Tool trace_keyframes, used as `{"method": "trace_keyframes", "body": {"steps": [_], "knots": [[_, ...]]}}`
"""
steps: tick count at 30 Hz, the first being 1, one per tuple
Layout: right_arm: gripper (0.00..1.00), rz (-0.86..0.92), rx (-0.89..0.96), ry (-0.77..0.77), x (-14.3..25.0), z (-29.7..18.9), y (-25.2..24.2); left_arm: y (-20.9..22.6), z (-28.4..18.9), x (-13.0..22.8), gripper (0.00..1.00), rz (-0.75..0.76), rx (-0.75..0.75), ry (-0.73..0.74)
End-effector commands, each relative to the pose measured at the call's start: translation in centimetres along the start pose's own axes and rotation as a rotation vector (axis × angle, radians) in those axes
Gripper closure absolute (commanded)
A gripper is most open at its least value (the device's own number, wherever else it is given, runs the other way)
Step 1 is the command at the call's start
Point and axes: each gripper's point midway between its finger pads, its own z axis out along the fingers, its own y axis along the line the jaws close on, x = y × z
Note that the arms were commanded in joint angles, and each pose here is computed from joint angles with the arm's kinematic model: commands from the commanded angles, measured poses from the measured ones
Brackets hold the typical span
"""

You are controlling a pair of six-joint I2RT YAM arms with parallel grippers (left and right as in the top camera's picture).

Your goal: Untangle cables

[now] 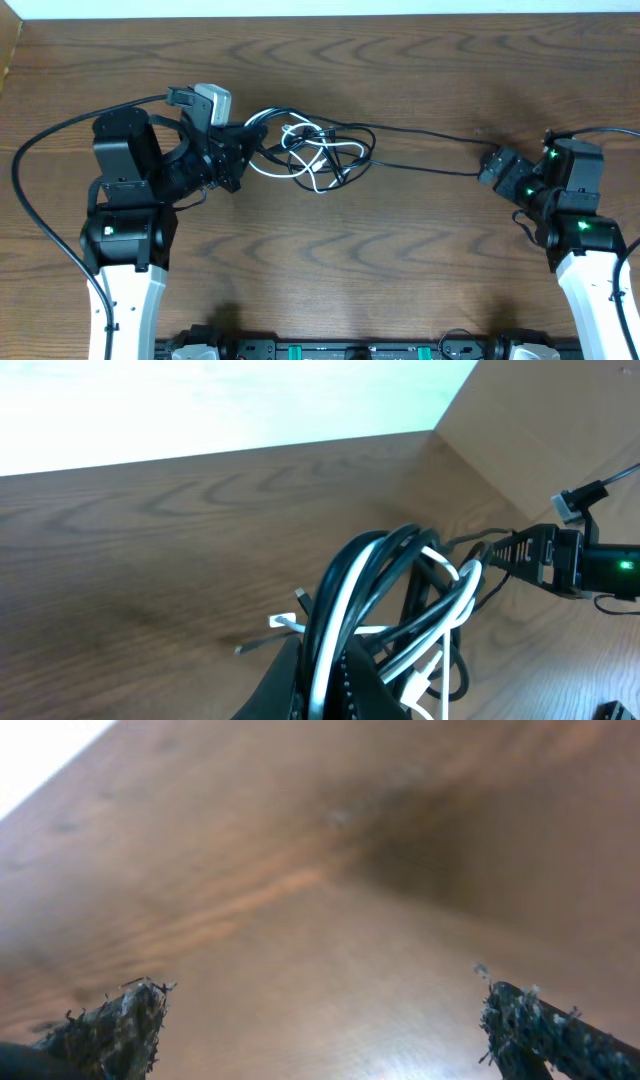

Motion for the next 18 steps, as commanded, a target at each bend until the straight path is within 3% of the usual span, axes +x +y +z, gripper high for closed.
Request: {"method": "trace_keyframes", "body": {"steps": [1, 3, 8, 18], "knots": [[0.01, -0.188, -0.221, -0.030, -1.3, -0.7, 3.9, -0.8, -1.3, -1.8, 0.92, 0.028, 0.016, -0.055], [0.01, -0.371, -0.453, -0.034, -0.7, -2.1, 7.8, -1.4, -1.3, -1.8, 0.93, 0.029, 0.051, -0.054], [0.01, -0.644, -0.829, -0.050, 1.7, -5.8, 12.8, -3.3, -1.2, -1.6, 0.92, 0.038, 0.147, -0.044], [0.01, -0.940, -1.139, -0.098, 5.6, -9.6, 16.3, -7.4, 0.1, -0.6, 0.93, 0.080, 0.276, 0.004]]}}
